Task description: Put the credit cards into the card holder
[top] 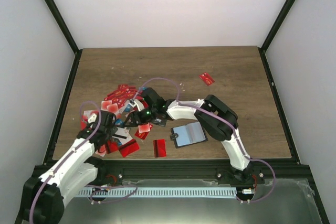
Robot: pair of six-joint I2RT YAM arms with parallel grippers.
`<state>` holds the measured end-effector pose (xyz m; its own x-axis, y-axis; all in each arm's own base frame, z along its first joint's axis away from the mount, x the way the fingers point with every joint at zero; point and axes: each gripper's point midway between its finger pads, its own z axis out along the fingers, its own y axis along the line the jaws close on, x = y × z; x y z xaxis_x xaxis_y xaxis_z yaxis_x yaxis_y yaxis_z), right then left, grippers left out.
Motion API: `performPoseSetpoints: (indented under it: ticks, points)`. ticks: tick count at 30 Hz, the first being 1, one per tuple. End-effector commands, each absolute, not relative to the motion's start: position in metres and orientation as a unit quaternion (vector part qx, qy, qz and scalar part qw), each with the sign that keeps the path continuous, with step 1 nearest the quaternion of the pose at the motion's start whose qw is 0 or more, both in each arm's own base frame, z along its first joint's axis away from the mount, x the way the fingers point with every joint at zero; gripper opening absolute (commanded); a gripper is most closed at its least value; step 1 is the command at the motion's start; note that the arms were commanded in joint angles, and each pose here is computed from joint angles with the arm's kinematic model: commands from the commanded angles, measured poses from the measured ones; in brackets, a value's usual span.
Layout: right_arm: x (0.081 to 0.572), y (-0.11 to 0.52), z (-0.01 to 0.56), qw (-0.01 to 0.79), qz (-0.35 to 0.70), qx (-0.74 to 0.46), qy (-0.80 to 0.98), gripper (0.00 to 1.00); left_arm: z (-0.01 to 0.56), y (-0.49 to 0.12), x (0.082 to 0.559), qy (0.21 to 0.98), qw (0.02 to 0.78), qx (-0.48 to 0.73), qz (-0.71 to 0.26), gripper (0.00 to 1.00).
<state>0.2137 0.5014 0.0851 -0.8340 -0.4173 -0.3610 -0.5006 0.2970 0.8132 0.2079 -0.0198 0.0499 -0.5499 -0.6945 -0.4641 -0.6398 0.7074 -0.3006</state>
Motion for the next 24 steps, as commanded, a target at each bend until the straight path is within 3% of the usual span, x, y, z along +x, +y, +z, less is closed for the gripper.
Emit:
performPoseSetpoints:
  ticks: [1, 8, 20, 24]
  points:
    - [0.213, 0.511, 0.088, 0.031, 0.523, -0.29, 0.801, 0.61, 0.042, -0.028, 0.219, 0.884, 0.273, -0.366, -0.097, 0.12]
    - [0.217, 0.514, 0.077, 0.026, 0.513, -0.289, 0.808, 0.61, 0.037, -0.03, 0.22, 0.886, 0.266, -0.361, -0.115, 0.04]
    - [0.22, 0.515, 0.066, 0.021, 0.504, -0.282, 0.816, 0.63, 0.041, -0.023, 0.205, 0.882, 0.264, -0.375, -0.105, 0.04]
    - [0.222, 0.515, 0.061, 0.019, 0.497, -0.276, 0.823, 0.63, 0.021, -0.027, 0.2, 0.893, 0.232, -0.373, -0.099, 0.04]
